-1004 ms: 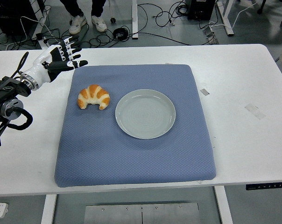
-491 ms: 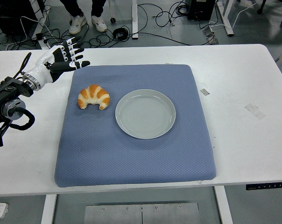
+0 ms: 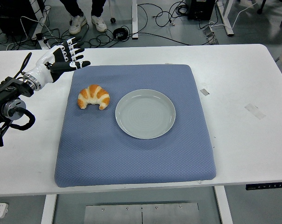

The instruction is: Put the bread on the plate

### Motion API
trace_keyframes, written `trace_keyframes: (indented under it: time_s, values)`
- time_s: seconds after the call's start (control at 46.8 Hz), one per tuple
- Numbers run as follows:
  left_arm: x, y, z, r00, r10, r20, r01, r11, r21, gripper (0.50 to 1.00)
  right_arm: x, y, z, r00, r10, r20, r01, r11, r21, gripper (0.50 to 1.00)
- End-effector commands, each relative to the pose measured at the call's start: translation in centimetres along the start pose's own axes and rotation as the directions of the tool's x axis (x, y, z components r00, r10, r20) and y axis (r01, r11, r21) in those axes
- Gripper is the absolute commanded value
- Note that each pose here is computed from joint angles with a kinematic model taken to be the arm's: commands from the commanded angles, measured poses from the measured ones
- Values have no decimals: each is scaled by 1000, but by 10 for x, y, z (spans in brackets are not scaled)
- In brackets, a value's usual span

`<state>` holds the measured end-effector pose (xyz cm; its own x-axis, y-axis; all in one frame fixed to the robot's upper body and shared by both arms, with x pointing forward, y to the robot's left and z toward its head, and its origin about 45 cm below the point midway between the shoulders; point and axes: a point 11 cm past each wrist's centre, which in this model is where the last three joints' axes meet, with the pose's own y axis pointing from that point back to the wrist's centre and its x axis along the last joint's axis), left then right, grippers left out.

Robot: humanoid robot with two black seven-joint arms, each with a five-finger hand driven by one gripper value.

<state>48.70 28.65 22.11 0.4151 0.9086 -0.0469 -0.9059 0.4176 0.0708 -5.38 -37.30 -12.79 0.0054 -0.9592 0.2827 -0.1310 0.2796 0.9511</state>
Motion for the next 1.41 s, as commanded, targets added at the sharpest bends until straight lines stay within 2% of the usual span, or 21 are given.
trace_keyframes:
  time_s: [0.0, 0.278, 0.491, 0.598, 0.769, 1.09, 1.389]
  values:
    - [0, 0, 0, 1000, -5, 2, 5, 1000, 1, 972, 0, 0, 0, 1000, -1, -1, 1, 1000, 1, 1000]
    - [-3, -4, 18, 997, -71, 35, 71, 997, -6, 971, 0, 0, 0, 1000, -1, 1, 1, 1000, 1, 1000]
    - [0, -9, 56, 962, -187, 199, 181, 982, 47, 968, -1, 0, -1, 1000, -4, 1, 4, 1000, 3, 1000]
    - [1, -13, 76, 935, -212, 284, 201, 977, 68, 968, -1, 0, -1, 1000, -4, 3, 4, 1000, 1, 1000]
    - [3, -15, 96, 875, -252, 414, 216, 968, 131, 968, -1, 0, -1, 1000, -4, 3, 4, 1000, 1, 1000]
    - [-1, -17, 107, 720, -372, 586, 235, 925, 298, 966, -1, -1, -5, 1000, -4, 2, 4, 1000, 9, 1000]
    - [-10, -23, 114, 588, -451, 672, 220, 888, 404, 966, -2, -1, -6, 1000, -5, 2, 5, 1000, 11, 1000]
